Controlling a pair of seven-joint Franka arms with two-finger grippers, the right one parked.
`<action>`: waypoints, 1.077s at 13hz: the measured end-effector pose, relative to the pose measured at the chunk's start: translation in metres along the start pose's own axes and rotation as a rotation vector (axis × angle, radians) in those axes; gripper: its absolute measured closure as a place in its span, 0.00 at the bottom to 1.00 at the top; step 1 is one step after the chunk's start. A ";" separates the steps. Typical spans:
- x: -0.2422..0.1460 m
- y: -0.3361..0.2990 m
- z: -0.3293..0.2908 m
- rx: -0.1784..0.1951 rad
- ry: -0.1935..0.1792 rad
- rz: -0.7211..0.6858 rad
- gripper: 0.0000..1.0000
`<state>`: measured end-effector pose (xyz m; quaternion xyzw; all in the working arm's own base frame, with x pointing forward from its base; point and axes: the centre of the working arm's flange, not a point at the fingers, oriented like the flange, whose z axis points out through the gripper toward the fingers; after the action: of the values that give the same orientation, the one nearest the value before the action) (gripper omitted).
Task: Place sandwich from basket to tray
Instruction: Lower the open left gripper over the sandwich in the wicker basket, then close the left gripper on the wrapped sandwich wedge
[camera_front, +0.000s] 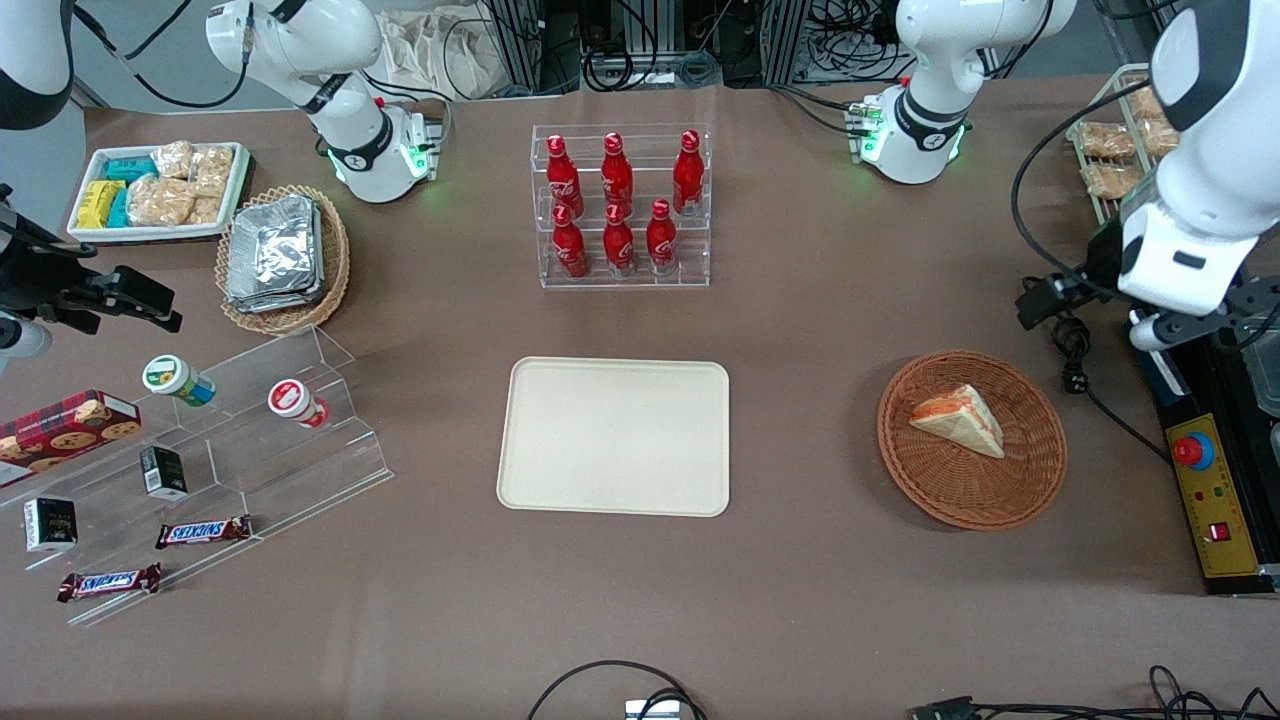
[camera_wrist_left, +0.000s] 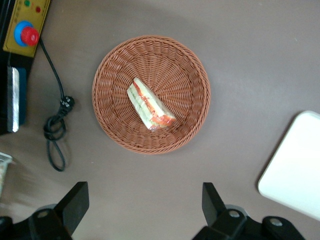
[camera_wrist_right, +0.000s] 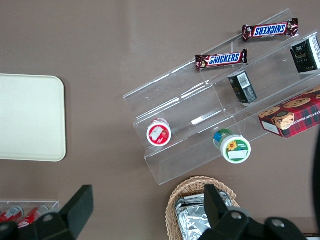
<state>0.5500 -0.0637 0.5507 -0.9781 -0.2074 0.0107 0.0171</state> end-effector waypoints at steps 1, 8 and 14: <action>0.005 0.002 0.019 -0.002 -0.002 -0.054 0.00; 0.027 0.007 0.162 -0.059 0.024 -0.484 0.00; 0.031 -0.009 0.265 -0.079 0.021 -0.675 0.00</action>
<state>0.5672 -0.0357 0.2863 -0.8541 -0.5197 -0.0137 -0.0161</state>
